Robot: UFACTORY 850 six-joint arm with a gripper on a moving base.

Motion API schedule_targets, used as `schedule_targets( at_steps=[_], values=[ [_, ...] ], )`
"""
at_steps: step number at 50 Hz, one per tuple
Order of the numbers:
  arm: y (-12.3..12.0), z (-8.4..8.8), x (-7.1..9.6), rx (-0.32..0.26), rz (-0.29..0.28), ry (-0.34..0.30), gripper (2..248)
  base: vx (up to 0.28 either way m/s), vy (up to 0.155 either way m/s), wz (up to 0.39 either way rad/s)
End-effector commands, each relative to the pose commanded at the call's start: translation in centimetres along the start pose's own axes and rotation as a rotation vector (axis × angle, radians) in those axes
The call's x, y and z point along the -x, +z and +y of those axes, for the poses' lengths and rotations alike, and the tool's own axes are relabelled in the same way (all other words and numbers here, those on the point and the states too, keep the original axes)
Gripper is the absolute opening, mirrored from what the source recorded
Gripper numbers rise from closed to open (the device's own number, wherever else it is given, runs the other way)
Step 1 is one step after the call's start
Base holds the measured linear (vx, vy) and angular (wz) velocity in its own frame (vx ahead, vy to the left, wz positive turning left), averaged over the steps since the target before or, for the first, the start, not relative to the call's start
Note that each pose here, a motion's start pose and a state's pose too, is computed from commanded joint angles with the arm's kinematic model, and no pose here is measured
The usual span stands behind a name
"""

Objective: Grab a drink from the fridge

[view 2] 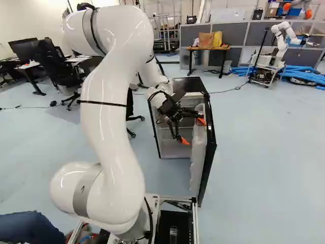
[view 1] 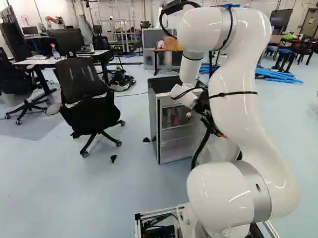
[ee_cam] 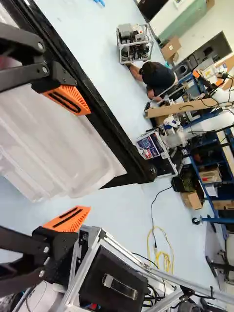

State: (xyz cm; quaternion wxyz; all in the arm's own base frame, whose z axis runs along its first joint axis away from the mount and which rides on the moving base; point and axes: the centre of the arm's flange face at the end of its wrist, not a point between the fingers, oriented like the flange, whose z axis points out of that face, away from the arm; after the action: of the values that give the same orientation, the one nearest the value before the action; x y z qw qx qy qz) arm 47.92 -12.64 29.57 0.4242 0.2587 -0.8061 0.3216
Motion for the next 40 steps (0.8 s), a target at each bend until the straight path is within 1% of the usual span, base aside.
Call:
schedule_targets(
  at_steps=[10, 40],
  values=[
    [1.4, -2.2, -0.1, 0.035, -0.012, 0.039, 247, 0.000, 0.000, 0.000],
    [5.9, -8.3, -1.2, 0.132, -0.006, 0.158, 247, 0.000, 0.000, 0.000]
  ],
)
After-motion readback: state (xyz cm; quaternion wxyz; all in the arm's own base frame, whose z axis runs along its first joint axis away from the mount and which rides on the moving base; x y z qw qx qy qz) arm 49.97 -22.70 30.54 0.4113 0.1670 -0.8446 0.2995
